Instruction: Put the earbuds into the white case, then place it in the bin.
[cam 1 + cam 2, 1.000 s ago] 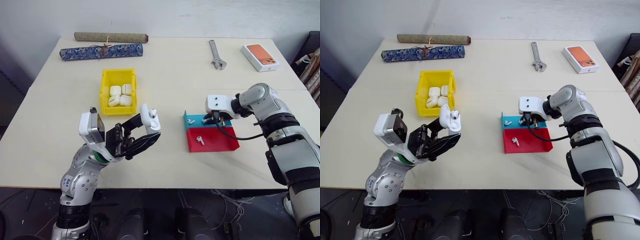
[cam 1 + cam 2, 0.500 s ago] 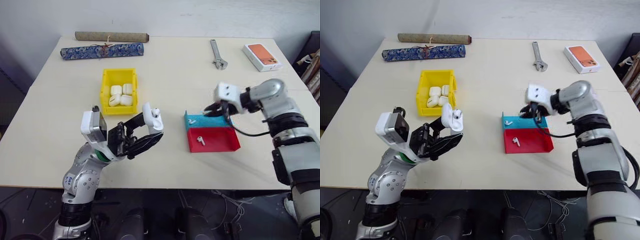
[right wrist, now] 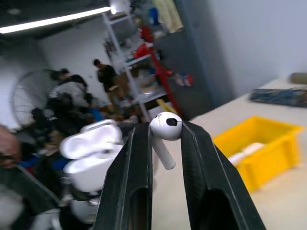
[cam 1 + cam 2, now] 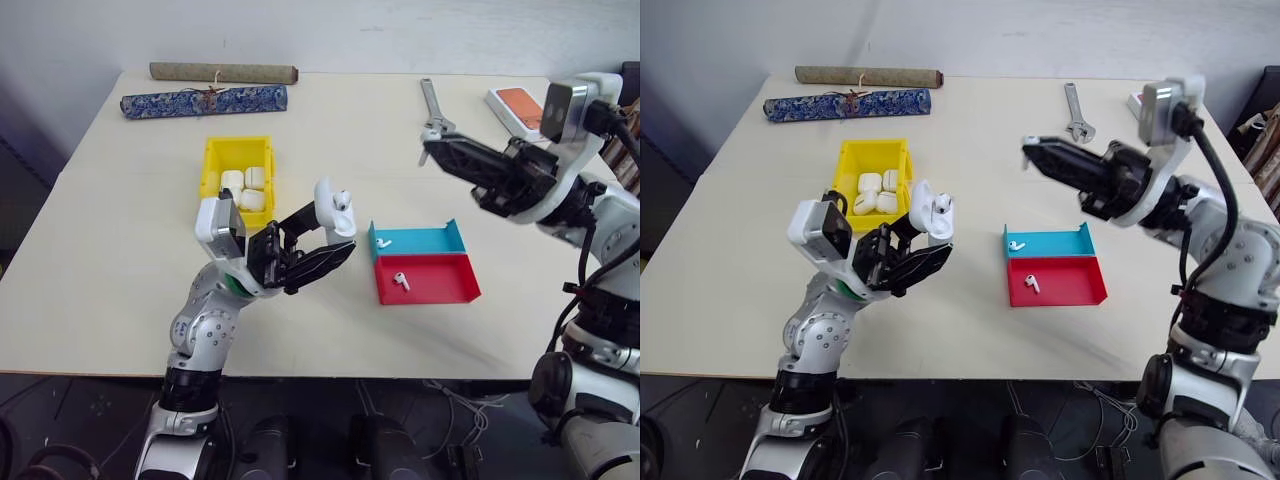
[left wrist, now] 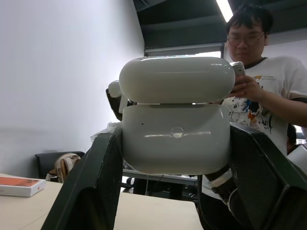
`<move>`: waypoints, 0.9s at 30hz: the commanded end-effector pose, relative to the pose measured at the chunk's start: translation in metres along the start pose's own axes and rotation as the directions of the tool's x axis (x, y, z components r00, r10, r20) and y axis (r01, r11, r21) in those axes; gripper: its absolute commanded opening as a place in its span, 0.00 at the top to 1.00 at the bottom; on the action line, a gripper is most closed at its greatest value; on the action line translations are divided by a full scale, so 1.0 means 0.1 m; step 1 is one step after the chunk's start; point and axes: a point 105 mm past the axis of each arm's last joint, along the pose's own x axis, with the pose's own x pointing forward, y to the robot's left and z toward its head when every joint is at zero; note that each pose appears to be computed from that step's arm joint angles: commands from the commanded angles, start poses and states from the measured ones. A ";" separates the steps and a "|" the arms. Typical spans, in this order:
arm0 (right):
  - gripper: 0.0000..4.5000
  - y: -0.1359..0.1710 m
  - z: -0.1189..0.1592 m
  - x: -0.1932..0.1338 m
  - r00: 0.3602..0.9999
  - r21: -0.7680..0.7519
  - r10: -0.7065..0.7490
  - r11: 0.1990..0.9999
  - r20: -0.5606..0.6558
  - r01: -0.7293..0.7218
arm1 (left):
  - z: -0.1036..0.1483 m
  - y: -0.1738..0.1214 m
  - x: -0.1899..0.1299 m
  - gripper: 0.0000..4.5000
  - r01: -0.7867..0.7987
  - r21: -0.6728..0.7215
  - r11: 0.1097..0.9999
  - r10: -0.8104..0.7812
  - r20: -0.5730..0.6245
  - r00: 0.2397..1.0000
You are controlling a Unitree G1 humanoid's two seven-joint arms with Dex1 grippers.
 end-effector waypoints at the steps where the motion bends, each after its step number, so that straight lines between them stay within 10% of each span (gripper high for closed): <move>1: 0.90 0.21 -0.06 0.12 0.998 0.004 0.046 0.999 0.037 -0.046 | 0.03 0.02 0.07 0.38 0.036 0.035 0.999 -0.036 0.000 0.999; 27: 0.90 0.34 -0.26 0.23 0.995 0.049 0.101 0.994 0.010 -0.102 | -0.01 0.03 0.08 0.38 0.004 0.066 0.998 -0.006 0.021 1.000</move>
